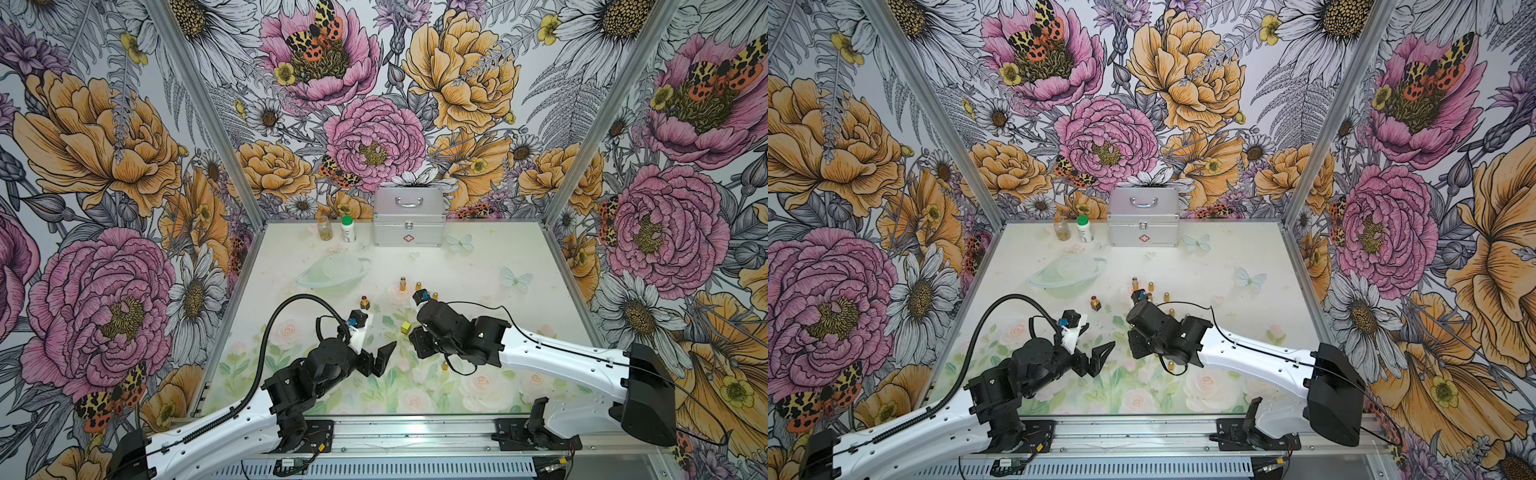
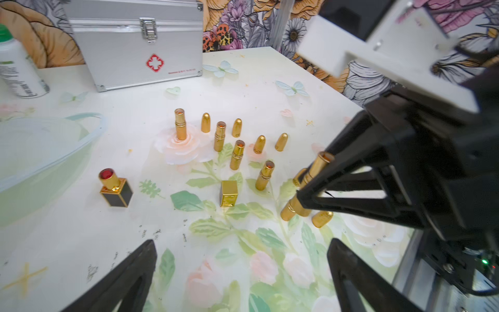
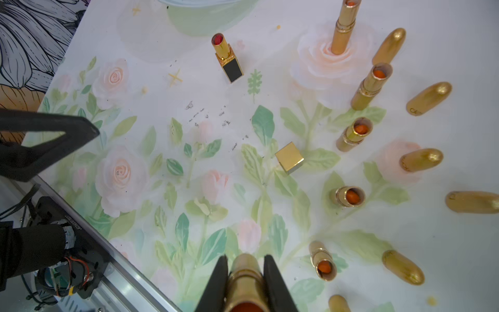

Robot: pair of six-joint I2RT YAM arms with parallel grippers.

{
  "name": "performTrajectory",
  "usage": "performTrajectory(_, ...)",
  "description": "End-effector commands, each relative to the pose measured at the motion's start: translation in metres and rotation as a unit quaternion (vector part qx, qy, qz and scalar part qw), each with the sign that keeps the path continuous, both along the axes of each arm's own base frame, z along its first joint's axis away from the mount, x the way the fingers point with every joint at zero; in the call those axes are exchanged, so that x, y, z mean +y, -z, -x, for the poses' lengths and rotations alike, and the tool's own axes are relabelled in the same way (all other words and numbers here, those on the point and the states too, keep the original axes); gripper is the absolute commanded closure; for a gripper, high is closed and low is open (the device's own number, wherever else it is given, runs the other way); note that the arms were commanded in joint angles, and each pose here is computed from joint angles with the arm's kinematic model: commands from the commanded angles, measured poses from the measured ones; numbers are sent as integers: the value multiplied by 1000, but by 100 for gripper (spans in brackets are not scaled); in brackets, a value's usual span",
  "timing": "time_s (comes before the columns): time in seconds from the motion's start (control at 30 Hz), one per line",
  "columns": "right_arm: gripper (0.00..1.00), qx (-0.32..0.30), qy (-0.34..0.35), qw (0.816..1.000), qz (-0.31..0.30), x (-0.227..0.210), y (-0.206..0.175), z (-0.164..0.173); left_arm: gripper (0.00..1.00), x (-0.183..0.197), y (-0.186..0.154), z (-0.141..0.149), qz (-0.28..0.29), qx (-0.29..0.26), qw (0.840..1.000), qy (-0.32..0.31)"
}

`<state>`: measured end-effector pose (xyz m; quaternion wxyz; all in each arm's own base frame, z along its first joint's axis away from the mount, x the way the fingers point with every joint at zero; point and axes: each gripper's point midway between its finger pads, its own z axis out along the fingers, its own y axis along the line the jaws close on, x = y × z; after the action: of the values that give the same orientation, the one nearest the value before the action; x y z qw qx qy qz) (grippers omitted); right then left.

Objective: Open the lipstick cap
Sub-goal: Place the lipstick at the center of the board.

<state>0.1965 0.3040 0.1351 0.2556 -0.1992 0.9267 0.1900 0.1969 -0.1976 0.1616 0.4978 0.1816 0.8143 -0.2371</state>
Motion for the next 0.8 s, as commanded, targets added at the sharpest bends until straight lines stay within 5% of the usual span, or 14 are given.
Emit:
performTrajectory(0.0,81,-40,-10,999,28,0,16,-3,1,34,15,-13,9,40,995,-87)
performTrajectory(0.23,82,-66,-48,995,51,16,49,1,1,47,16,-18,49,59,991,-109)
performTrajectory(0.77,82,-90,-92,989,79,29,80,-4,1,43,18,-23,25,69,991,-108)
